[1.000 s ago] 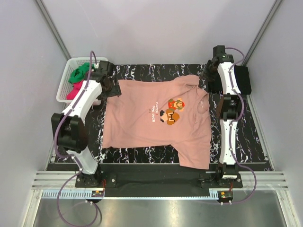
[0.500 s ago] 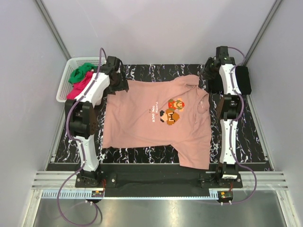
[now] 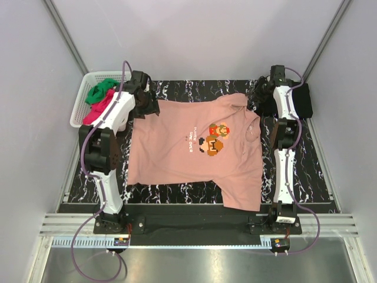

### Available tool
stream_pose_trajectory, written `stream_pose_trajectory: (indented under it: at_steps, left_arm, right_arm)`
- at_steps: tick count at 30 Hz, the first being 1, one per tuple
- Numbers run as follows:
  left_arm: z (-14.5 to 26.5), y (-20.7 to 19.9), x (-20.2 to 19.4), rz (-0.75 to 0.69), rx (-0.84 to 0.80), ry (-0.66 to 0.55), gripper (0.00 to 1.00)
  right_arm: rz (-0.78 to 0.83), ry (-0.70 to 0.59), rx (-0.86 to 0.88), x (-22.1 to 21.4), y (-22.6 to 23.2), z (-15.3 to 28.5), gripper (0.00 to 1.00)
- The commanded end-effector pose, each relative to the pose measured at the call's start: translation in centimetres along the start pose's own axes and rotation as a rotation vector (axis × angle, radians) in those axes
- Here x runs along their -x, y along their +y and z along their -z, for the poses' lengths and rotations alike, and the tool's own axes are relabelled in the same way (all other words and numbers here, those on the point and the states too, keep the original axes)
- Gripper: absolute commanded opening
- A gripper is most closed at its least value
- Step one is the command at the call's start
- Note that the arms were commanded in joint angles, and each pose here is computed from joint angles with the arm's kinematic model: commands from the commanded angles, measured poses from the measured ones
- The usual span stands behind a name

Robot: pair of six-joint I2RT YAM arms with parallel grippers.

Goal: Fold and stack the t-shirts
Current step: Fold the tshirt

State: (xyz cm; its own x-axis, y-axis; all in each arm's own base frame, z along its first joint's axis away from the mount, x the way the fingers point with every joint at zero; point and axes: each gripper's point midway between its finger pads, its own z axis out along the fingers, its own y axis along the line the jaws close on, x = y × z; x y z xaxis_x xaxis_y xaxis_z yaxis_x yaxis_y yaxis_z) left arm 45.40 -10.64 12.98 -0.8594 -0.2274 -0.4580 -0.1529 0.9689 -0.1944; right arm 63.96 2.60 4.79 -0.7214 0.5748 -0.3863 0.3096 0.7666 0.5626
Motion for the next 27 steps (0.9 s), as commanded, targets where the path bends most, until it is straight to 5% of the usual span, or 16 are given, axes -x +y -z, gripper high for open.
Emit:
stream_pose_trajectory:
  at_steps: [1,16,27]
  left_arm:
    - [2.7,-0.9,1.0,-0.010,-0.064,-0.054,0.67]
    - [1.8,-0.7,2.5,0.007,-0.034,-0.068,0.67]
    - [-2.4,1.6,10.2,0.148,-0.001,-0.164,0.69]
  right_arm:
    - [-0.003,-0.046,0.126,1.6,3.5,0.7,0.51]
    - [-0.062,-0.004,0.188,0.6,3.6,-1.1,0.51]
    - [-0.059,0.009,0.214,0.1,4.3,-1.4,0.51]
